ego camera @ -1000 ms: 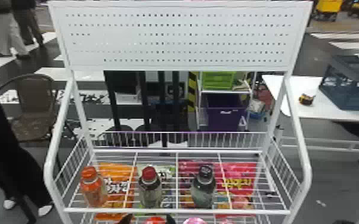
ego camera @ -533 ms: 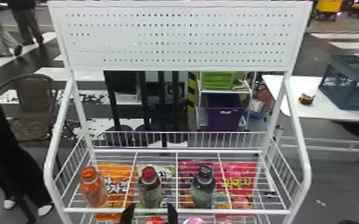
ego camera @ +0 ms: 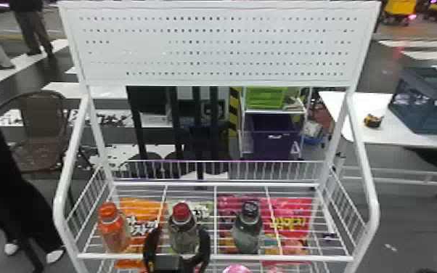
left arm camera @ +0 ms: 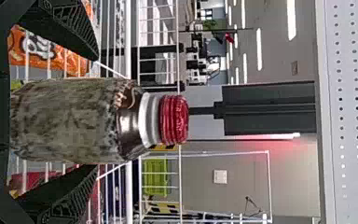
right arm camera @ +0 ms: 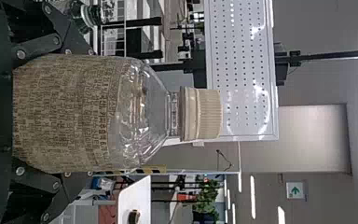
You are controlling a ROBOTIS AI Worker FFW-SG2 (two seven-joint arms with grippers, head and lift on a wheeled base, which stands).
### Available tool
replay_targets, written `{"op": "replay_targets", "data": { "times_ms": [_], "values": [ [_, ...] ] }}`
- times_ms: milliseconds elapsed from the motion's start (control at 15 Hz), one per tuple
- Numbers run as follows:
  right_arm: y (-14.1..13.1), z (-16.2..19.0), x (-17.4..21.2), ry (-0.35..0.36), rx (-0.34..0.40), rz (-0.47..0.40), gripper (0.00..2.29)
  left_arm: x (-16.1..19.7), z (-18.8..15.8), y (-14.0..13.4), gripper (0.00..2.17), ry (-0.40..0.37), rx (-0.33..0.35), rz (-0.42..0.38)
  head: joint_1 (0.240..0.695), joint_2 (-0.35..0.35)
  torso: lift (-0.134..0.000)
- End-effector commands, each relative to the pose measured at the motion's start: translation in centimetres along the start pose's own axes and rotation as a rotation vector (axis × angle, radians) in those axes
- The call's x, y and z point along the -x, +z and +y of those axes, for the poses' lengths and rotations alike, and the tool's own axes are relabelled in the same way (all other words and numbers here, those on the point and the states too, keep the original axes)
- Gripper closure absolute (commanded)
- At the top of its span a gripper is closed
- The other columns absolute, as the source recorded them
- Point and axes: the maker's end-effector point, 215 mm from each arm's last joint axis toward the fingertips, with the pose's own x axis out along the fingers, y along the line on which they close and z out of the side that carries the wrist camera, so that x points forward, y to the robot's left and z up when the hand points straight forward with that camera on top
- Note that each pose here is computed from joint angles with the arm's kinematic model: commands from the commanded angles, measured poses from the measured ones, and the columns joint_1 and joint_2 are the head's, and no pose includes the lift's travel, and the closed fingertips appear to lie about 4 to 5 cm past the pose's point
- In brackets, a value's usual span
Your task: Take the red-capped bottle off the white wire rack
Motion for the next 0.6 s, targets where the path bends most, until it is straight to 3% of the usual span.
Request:
{"op": "replay_targets", "data": {
  "times_ms": [0, 267, 333, 400, 467, 533],
  "values": [
    [0.2, -0.1, 0.1, -0.003, 0.002, -0.004, 0.84, -1.3, 0.3, 0.5, 0.08, 0.005, -0.009, -0.009, 0.499, 0.0, 0.0],
    [0.6, -0.4, 0.3, -0.006, 0.004, -0.018, 0.84, -2.6, 0.9, 0.1, 0.1, 0.012, -0.013, 0.006, 0.499, 0.0, 0.0],
    [0.6, -0.4, 0.3, -0.008, 0.002, -0.019, 0.84, -2.6, 0.9, 0.0, 0.23, 0.008, -0.012, 0.01, 0.499, 0.0, 0.0],
    [0.6, -0.4, 0.3, -0.008, 0.002, -0.019, 0.84, -2.6, 0.8, -0.2, 0.48, 0.002, -0.014, 0.014, 0.499, 0.0, 0.0],
    [0.6, -0.3, 0.3, -0.006, 0.001, -0.02, 0.84, -2.5, 0.5, -0.4, 1.0, -0.01, -0.022, 0.023, 0.499, 0.0, 0.0],
    [0.7, -0.4, 0.2, -0.007, 0.001, -0.023, 0.84, -2.5, 0.2, -0.7, 1.76, -0.023, -0.025, 0.036, 0.499, 0.0, 0.0]
  ]
}}
